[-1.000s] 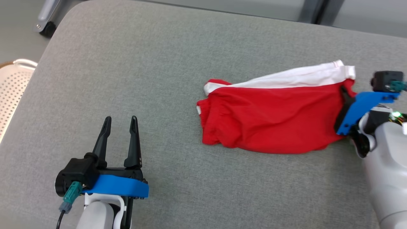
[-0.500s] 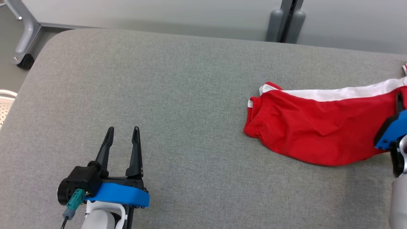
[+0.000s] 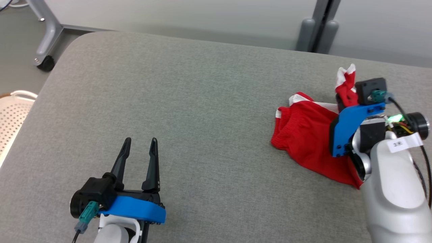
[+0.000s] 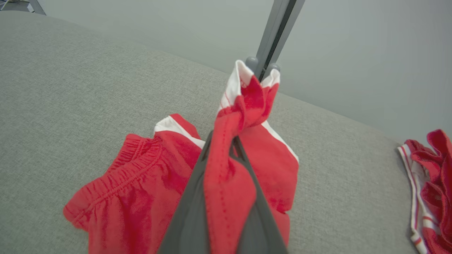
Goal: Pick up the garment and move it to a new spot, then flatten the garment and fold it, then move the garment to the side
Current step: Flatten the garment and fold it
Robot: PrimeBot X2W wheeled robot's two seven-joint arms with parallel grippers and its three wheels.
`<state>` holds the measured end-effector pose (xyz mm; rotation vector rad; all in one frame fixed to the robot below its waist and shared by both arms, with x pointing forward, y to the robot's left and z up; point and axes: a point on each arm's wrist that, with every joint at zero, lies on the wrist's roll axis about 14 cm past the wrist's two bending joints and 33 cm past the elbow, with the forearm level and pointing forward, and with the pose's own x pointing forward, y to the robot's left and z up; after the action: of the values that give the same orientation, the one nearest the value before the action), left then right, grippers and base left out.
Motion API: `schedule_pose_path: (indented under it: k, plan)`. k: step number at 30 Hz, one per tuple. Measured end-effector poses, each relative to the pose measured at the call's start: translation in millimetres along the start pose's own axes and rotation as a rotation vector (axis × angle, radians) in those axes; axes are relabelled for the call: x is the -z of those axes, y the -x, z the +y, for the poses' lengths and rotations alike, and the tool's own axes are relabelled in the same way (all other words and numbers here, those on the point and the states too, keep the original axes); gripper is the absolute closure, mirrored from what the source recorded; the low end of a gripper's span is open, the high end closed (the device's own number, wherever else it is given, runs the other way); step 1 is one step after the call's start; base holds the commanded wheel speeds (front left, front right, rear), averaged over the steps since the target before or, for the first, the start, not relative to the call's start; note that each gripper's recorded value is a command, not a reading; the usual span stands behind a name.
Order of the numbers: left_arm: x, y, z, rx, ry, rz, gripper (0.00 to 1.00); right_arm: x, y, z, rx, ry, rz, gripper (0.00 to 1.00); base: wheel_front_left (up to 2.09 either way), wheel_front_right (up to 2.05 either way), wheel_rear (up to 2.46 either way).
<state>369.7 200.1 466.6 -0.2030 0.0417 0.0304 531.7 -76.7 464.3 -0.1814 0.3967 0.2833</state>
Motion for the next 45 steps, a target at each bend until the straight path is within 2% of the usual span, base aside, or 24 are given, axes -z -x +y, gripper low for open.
schedule_pose_path:
  k: [8,9,10,13,16,18,21,23,26,30,33,37,41,42,43,44,45]
  plan:
    - [0,7,11,-0.038,0.005,0.002,0.0,33,-13,64,-0.177,0.018,0.108,1.0,0.0,0.0,0.0]
    - [0,7,12,-0.04,0.005,0.003,0.0,37,-14,68,-0.19,0.025,0.118,0.92,0.0,0.0,0.0]
    - [0,7,12,-0.042,0.004,0.004,0.0,40,-14,72,-0.2,0.025,0.126,0.0,0.0,0.0,0.0]
    - [0,6,13,-0.045,0.005,0.002,0.0,39,-12,82,-0.235,-0.008,0.118,0.0,0.0,0.0,0.0]
    - [-2,5,13,-0.043,0.007,-0.004,0.0,28,-4,103,-0.323,-0.146,0.092,0.0,0.0,0.0,0.0]
    - [-4,4,12,-0.039,0.008,-0.01,0.0,9,5,118,-0.393,-0.245,0.045,0.0,0.0,0.0,0.0]
    - [-6,2,8,-0.026,0.009,-0.018,0.0,-24,20,124,-0.446,-0.328,-0.057,0.0,0.0,0.0,0.0]
    - [-8,2,5,-0.017,0.008,-0.025,0.0,-46,28,108,-0.418,-0.366,-0.153,0.0,0.0,0.0,0.0]
    - [-11,2,2,-0.006,0.01,-0.034,0.0,-60,38,67,-0.304,-0.353,-0.26,0.0,0.0,0.0,0.0]
    - [-13,4,-3,0.009,0.011,-0.044,0.0,-46,56,1,-0.098,-0.306,-0.308,0.0,0.0,0.0,0.0]
    - [-14,4,-7,0.021,0.012,-0.047,0.0,-22,68,-37,0.038,-0.205,-0.28,0.0,0.0,0.0,0.0]
    - [-11,3,-10,0.029,0.015,-0.037,0.0,22,63,-46,0.092,-0.135,-0.161,0.0,0.0,0.0,0.0]
    - [-11,-3,-11,0.032,0.012,-0.036,0.0,50,46,-25,0.045,-0.09,-0.065,0.0,0.0,0.0,0.0]
    - [-10,-3,-9,0.028,0.011,-0.034,0.0,54,40,-16,0.021,-0.069,-0.049,0.39,0.0,0.0,0.0]
    - [-10,-3,-8,0.024,0.009,-0.032,0.0,56,34,-7,-0.004,-0.041,-0.034,0.63,0.0,0.0,0.0]
    - [-10,-4,-6,0.018,0.004,-0.031,0.0,59,29,3,-0.032,-0.018,-0.017,0.96,0.0,0.0,0.0]
    - [-10,-4,-3,0.012,0.0,-0.031,0.0,62,24,14,-0.063,0.001,-0.005,1.0,0.0,0.0,0.0]
